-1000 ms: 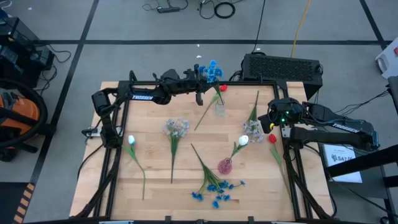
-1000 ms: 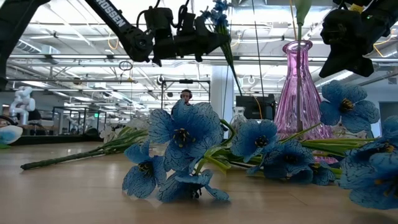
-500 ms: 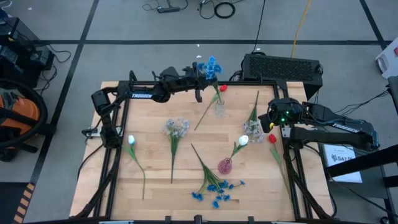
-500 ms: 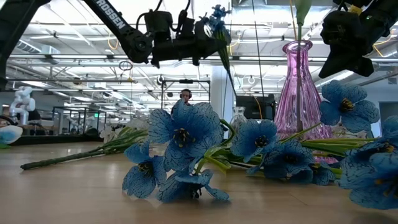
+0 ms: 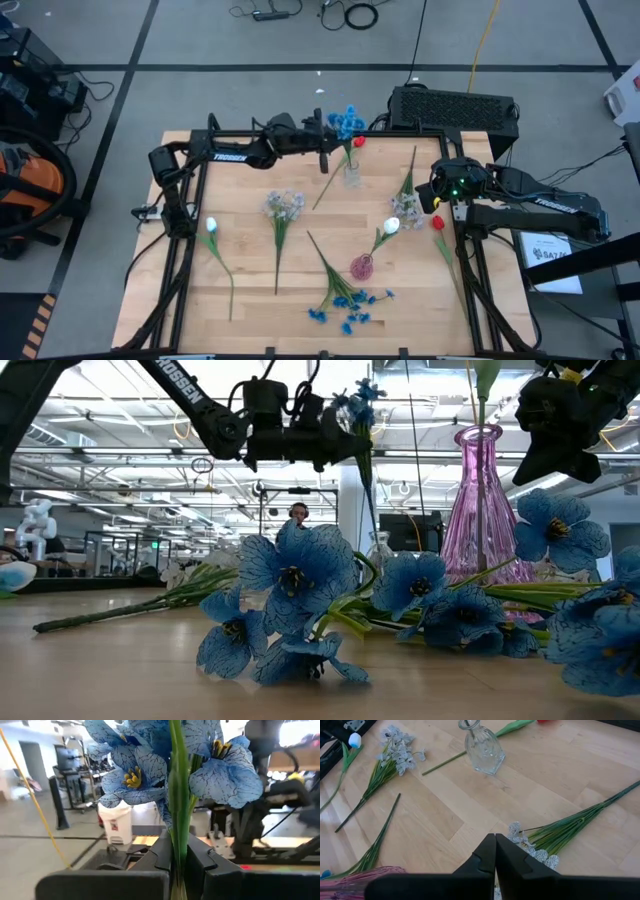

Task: Sort flowers into vase by color
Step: Put the top blue flowers into the transparent vase

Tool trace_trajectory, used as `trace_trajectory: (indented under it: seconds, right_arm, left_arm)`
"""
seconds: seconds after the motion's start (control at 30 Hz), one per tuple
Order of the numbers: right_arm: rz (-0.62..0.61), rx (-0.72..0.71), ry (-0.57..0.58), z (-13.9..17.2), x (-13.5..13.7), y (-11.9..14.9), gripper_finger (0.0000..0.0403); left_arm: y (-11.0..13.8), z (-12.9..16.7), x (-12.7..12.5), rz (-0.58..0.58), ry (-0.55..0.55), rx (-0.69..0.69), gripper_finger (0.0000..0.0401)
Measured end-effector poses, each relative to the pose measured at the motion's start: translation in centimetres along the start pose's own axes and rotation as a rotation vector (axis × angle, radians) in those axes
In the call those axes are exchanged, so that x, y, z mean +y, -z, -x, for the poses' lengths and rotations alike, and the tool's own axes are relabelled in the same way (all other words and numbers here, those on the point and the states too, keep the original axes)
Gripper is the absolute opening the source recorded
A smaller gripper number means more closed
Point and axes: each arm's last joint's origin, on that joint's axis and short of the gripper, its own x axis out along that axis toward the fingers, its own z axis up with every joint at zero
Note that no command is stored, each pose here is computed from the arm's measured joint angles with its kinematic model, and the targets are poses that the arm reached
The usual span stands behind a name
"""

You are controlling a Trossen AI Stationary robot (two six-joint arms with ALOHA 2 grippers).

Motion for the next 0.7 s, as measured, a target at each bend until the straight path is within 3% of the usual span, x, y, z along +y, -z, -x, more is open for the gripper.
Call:
trace_trajectory:
  seconds: [0.33, 0.7]
  right_arm:
    - [-0.026, 0.001, 0.0, 0.0, 0.0, 0.0, 0.0]
    - [-0.034, 0.003, -0.003, 0.0, 0.0, 0.0, 0.0]
  left_arm:
    - [2.5, -0.9, -0.8, 0.029, -0.049, 0.077, 0.0026]
    - [2.8, -0.7, -0.5, 0.154, -0.078, 0.104, 0.0031]
